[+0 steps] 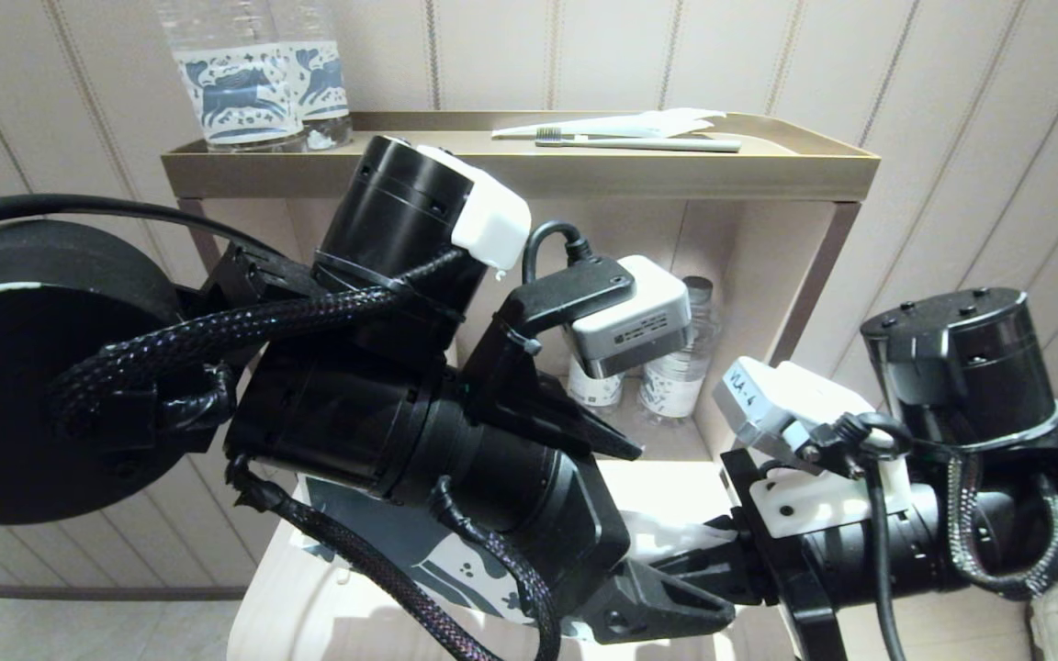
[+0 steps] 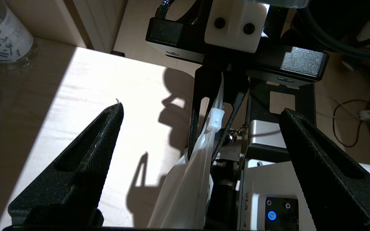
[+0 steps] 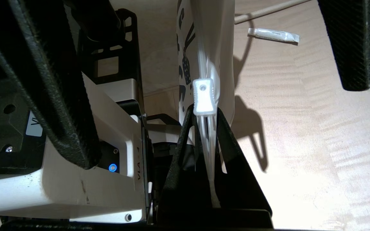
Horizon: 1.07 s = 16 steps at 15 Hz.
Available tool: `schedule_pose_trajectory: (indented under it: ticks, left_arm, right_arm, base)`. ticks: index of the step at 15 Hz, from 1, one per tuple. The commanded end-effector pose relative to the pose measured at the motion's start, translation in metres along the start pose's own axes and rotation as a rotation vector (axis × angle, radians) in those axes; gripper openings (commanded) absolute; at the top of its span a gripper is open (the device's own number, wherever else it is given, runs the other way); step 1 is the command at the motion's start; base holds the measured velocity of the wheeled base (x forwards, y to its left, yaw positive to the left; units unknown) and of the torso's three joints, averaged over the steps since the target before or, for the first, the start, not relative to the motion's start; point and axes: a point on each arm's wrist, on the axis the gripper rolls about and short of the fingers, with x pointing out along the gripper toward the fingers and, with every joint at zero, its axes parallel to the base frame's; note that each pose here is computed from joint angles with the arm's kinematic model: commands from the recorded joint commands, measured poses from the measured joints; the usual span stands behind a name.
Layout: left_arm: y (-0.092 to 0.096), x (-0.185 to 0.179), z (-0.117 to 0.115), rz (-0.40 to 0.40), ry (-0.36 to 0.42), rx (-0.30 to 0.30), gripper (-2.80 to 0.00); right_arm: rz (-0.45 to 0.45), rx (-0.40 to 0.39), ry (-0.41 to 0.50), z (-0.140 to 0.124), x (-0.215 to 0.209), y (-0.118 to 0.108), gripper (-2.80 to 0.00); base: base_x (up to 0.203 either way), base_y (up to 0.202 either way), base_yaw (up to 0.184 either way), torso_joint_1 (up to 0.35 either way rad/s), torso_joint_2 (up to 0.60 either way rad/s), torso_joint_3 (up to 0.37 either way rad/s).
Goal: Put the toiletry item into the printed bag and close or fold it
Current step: Open the storage bag
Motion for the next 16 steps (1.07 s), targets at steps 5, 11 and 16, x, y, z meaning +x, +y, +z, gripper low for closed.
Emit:
schedule_pose_trajectory:
  ticks: [5,11,16]
  left_arm:
    - [-0.0012,-0.0027,0.0035,0.006,-0.014,0.019,0.0]
    - [-0.0003,0.0007,-0.0005,0.007,0.002,0.017,-2.8]
    - [0.0005,0.0011,0.0019,0.008,-0.006,0.02,-2.8]
  right_arm:
    - [0.001,-0.007,-0.007,0.0014,-0.0013,0.0008,-2.8]
    - [0.0,-0.007,-0.005,0.0008,-0.0006,-0.0002,-2.8]
    - [0.001,-0.006,-0.001,0.0,0.0006,-0.0006,-2.8]
  base:
    - [0.0,0.0,0.0,0.0,0.0,0.0]
    - [0.0,0.0,0.0,0.0,0.0,0.0]
    - [0.0,0.0,0.0,0.0,0.0,0.0]
